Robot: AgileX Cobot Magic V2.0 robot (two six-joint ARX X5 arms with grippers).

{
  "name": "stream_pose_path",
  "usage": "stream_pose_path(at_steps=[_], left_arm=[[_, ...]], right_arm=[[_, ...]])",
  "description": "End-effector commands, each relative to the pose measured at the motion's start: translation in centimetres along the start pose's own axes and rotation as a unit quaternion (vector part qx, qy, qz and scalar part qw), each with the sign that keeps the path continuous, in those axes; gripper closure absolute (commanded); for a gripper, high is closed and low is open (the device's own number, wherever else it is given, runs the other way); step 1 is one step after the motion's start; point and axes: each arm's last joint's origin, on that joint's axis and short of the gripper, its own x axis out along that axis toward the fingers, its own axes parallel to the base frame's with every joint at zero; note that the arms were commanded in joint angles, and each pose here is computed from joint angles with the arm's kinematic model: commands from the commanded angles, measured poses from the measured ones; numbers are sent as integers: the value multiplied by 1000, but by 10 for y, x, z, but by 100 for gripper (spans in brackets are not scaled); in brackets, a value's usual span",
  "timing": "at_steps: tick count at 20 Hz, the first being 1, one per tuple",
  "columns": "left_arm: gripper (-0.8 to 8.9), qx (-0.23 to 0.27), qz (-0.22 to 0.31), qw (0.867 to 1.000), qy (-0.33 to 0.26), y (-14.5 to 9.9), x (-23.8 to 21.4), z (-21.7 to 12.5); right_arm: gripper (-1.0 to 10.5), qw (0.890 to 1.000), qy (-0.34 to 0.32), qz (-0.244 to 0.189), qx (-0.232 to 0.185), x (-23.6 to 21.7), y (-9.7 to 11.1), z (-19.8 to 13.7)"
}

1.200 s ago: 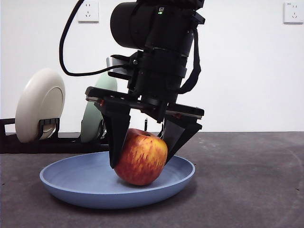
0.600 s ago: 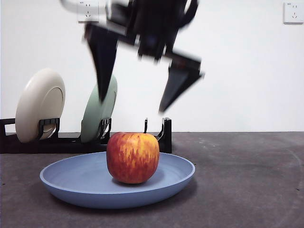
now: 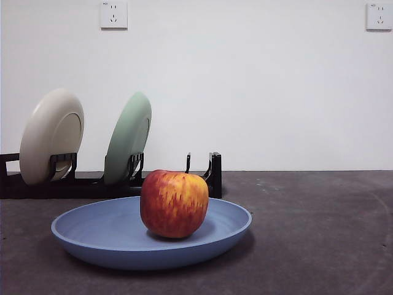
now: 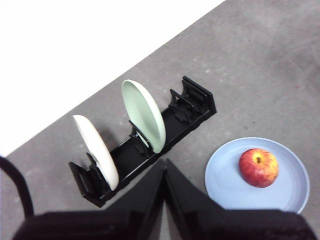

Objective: Take the blue plate from the plate rack,put the plate on the table,take the apple from the table,put the apple in the plate

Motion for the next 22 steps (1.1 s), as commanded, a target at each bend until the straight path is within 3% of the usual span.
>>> stream_pose_path(at_steps=[1, 4, 5, 7, 17, 19, 22], left_arm=[[817, 14, 2, 1000, -3, 1, -1, 0], [817, 9, 2, 1000, -3, 1, -1, 0], [817, 9, 2, 1000, -3, 1, -1, 0], [817, 12, 2, 1000, 1, -1, 1, 1], [817, 58, 4, 998, 36, -23, 25, 13], [817, 86, 18, 995, 46, -22, 30, 14], [817, 81, 58, 993, 57, -12, 42, 19]], right_arm=[[946, 998, -36, 2, 42, -25, -19, -18], [946, 991, -72, -2, 116, -43, -33, -32], [946, 989, -82, -13, 123, -47, -37, -35], [946, 987, -93, -33, 127, -50, -40, -37], [946, 987, -92, -35, 126, -49, -40, -36], [946, 987, -92, -35, 126, -49, -40, -36], [946, 987, -92, -35, 126, -49, -40, -36]])
